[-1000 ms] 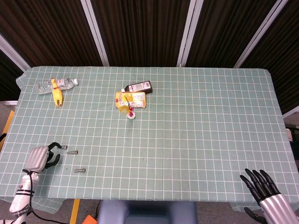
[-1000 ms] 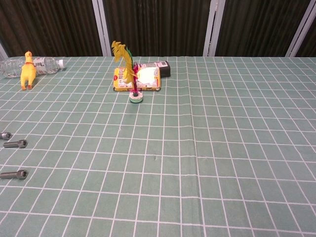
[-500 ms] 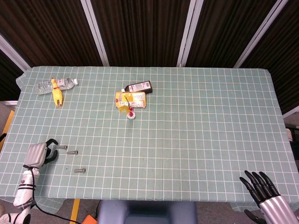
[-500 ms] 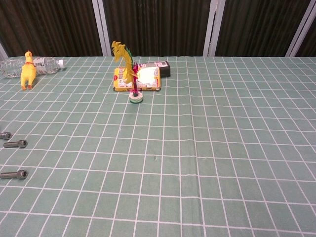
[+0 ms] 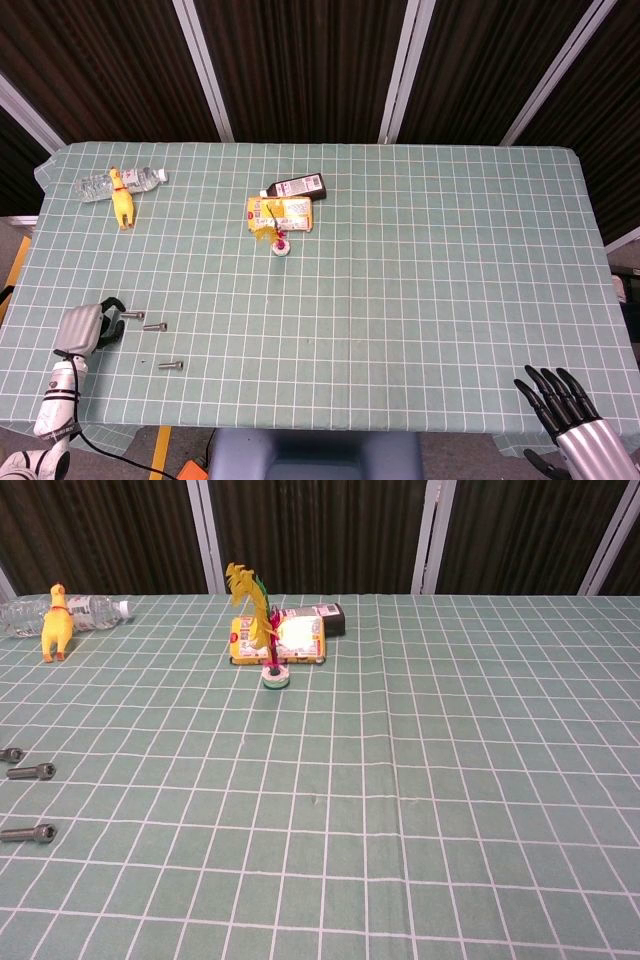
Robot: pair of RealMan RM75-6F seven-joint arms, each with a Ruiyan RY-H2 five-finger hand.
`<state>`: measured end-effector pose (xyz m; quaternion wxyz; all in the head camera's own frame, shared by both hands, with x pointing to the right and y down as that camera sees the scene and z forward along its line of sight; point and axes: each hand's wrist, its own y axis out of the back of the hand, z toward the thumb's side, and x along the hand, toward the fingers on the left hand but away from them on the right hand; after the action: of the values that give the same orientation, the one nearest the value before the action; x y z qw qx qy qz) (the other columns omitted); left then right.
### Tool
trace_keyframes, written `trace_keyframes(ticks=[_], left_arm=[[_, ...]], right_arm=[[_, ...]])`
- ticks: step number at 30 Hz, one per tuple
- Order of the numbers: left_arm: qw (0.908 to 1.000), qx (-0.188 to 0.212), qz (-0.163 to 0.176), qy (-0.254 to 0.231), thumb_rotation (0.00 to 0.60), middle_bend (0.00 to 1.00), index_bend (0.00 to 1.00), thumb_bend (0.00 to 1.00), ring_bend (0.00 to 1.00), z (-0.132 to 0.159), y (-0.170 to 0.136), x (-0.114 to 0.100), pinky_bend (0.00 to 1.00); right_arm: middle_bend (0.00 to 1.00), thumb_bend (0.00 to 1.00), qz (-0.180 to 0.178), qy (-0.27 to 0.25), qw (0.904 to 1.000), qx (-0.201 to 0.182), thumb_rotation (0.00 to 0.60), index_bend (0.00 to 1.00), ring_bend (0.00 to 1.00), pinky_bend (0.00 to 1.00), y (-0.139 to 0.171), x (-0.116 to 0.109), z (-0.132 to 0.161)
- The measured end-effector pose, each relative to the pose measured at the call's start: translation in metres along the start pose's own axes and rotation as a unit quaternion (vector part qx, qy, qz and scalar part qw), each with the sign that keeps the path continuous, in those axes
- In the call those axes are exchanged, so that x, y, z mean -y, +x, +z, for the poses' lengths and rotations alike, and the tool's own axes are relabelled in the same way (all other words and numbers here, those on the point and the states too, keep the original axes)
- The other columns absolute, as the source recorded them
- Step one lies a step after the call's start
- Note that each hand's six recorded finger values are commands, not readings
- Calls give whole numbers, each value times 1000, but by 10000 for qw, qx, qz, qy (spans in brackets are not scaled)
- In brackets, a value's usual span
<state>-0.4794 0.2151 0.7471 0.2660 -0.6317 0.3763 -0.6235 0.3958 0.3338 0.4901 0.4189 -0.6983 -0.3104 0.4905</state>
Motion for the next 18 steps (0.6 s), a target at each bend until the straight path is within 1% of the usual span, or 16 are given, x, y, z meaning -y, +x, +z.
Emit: trace_keyframes(ticks=[7, 18], left_arm=[[10000, -37, -20, -1, 600, 1000, 491, 450, 1000, 0, 3, 3, 1000], [10000, -1, -46, -56, 600, 1000, 490, 451, 1000, 4, 5, 5, 1000]], right_arm=[[0, 180, 4, 5, 10000, 17, 600, 0, 0, 0, 0, 0, 0], [0, 180, 26, 22, 10000, 51, 600, 0, 0, 0, -1, 1, 0]])
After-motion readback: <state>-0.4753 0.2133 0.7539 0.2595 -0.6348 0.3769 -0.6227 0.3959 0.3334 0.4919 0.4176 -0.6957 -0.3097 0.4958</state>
